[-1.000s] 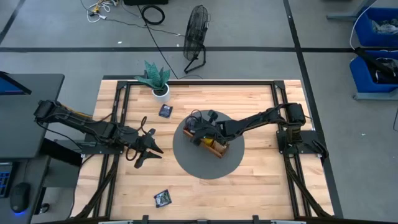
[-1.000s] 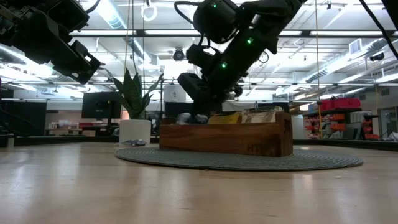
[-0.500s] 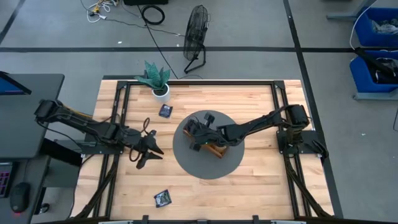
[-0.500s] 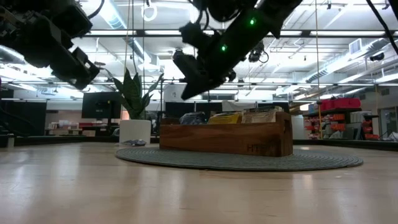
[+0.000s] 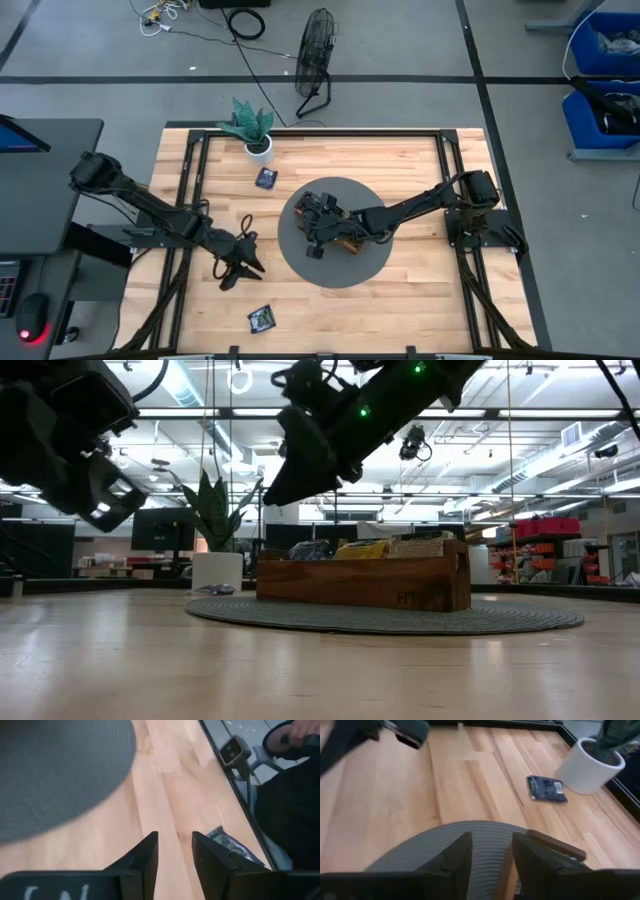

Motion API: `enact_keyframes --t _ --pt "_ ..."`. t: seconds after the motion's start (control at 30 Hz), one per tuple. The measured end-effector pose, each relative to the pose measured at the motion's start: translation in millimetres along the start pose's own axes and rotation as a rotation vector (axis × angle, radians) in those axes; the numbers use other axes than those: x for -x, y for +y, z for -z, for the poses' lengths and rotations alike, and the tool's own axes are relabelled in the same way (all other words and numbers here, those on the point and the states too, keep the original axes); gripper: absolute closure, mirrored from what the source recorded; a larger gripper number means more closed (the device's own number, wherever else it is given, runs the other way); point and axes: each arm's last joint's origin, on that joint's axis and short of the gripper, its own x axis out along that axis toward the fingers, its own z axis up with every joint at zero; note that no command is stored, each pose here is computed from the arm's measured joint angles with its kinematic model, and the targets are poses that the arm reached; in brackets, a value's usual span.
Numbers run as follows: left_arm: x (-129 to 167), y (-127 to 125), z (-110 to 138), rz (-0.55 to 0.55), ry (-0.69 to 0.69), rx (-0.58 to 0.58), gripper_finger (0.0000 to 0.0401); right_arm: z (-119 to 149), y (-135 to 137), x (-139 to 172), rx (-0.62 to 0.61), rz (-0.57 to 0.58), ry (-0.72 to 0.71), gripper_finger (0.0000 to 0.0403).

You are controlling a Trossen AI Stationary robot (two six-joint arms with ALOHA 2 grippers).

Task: Pick & Place Tea
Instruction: Put the dark blue tea bag into the left section of the wooden organizer

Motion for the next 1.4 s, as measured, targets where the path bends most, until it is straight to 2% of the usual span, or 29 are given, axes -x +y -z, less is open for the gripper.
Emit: enact_keyframes --t 0.23,0.43,0.57,0.8,0.97,1.2,1.4 --pt "-10 -12 13 0.024 0.063 0.108 0.0249 4 10 5 0.025 -0.014 0.020 0.0220" --pt "-20 -28 15 0.085 0.024 0.104 0.0206 6 21 11 0.024 -0.037 0.023 0.0216" --pt "-30 -43 13 0.103 0.059 0.094 0.0186 10 28 15 0.039 -0.020 0.049 0.0215" --pt "-57 -52 23 0.003 0.218 0.063 0.0189 17 41 25 0.055 0.048 0.067 0.0215" --pt "-70 -59 27 -0.012 0.258 0.092 0.0198 19 48 29 0.059 0.034 0.067 0.0215" --pt "-79 -62 35 -0.092 0.301 0.108 0.0202 21 49 32 0.067 0.088 0.072 0.0215" --pt "-79 -62 35 -0.194 0.332 0.038 0.0203 22 49 32 0.070 0.100 0.075 0.0215"
